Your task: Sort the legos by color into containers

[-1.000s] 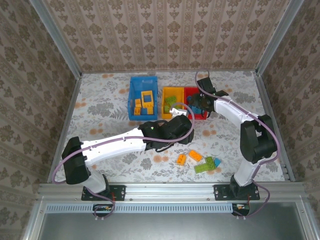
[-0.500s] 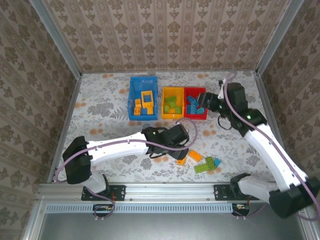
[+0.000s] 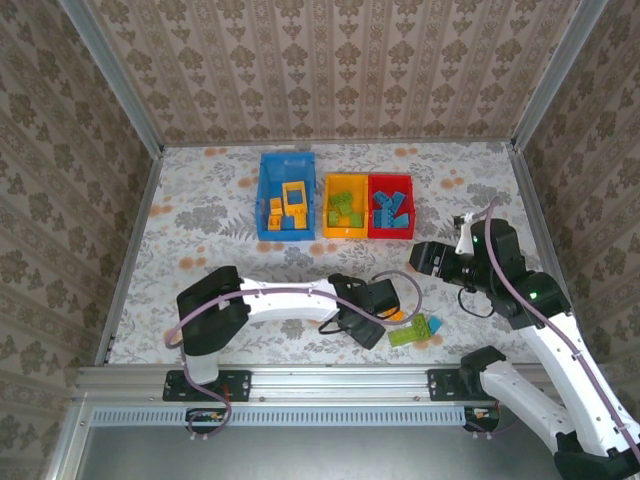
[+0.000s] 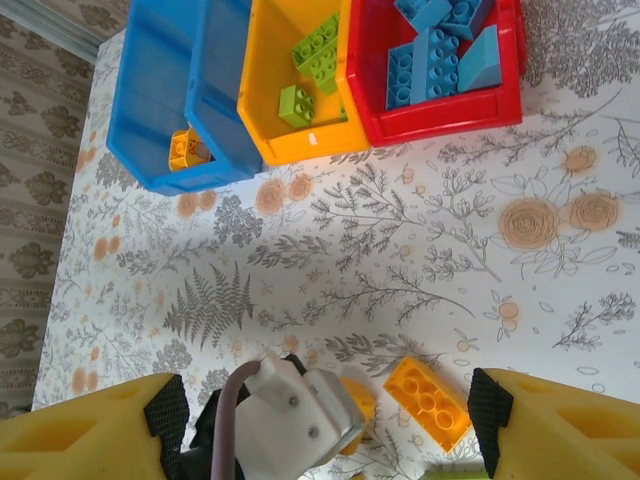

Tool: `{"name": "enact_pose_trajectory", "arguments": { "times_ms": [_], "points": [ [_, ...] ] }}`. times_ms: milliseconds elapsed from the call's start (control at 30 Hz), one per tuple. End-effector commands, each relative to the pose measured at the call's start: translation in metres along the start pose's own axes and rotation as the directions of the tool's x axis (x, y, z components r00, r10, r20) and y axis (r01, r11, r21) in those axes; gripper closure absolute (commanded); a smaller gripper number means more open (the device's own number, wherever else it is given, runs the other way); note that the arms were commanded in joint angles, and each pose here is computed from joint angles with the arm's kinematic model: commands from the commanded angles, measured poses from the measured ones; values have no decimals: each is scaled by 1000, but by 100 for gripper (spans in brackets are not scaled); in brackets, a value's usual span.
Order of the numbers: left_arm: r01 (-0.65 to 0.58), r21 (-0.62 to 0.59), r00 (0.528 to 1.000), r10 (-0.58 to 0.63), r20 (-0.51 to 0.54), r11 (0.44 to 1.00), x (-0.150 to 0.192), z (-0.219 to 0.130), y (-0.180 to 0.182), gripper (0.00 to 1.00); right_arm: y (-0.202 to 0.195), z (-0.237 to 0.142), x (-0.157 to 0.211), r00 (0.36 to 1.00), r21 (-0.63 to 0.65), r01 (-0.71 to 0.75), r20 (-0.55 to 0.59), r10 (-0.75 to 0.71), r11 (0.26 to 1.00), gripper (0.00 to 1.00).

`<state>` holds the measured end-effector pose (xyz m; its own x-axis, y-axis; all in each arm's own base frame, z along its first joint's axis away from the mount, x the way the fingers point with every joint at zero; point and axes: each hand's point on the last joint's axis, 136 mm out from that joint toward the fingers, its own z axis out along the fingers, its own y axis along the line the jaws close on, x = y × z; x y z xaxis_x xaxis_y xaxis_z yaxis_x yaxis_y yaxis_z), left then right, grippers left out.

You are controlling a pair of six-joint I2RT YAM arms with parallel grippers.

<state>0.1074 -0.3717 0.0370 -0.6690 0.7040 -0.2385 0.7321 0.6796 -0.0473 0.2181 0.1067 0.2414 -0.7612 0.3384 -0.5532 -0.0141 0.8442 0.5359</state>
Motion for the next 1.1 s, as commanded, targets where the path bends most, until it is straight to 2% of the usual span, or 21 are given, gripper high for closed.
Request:
{"name": "enact_pose_trajectory", "arguments": {
  "times_ms": [0, 100, 167, 333, 467, 600, 667, 733, 867, 1067],
  "points": [
    [17, 7, 1000, -17, 5, 1000, -7, 7, -6, 25, 2, -1, 6, 999, -11, -33, -34, 33, 999, 23],
    [15, 3, 1000, -15, -2, 1000, -8, 15, -7, 29, 1, -1, 7, 999, -11, -37, -30, 36, 999, 24],
    [16, -4, 1000, -16, -4, 1000, -10, 19, -7, 35, 1, -1, 7, 999, -11, -38, -29, 38, 999, 24],
    [40, -60, 999, -38, 21, 997, -15, 19, 4, 60, 3, -3, 9, 999, -27, -30, -33, 29, 999, 24],
    [86, -109, 994, -78, 71, 990, -18, 0, 23, 65, 25, -5, 10, 999, -147, 14, -49, -22, 989, 24],
    [201, -115, 973, -185, 140, 973, -19, -39, 63, 66, 82, -24, 7, 994, -457, 85, -17, -104, 886, 27],
    [262, -111, 955, -241, 171, 959, -20, -60, 89, 66, 103, -33, 6, 988, -548, 141, 28, -150, 824, 27],
    [315, -106, 935, -289, 205, 943, -22, -80, 117, 66, 114, -32, 12, 972, -544, 223, 56, -230, 809, 26],
    [423, -125, 889, -385, 248, 897, -27, -111, 182, 66, 133, -6, 31, 925, -467, 355, 54, -375, 809, 25],
    [557, -110, 815, -516, 264, 823, -48, -119, 262, 66, 150, 28, 34, 918, -390, 384, 69, -389, 837, 25]
  ]
}}
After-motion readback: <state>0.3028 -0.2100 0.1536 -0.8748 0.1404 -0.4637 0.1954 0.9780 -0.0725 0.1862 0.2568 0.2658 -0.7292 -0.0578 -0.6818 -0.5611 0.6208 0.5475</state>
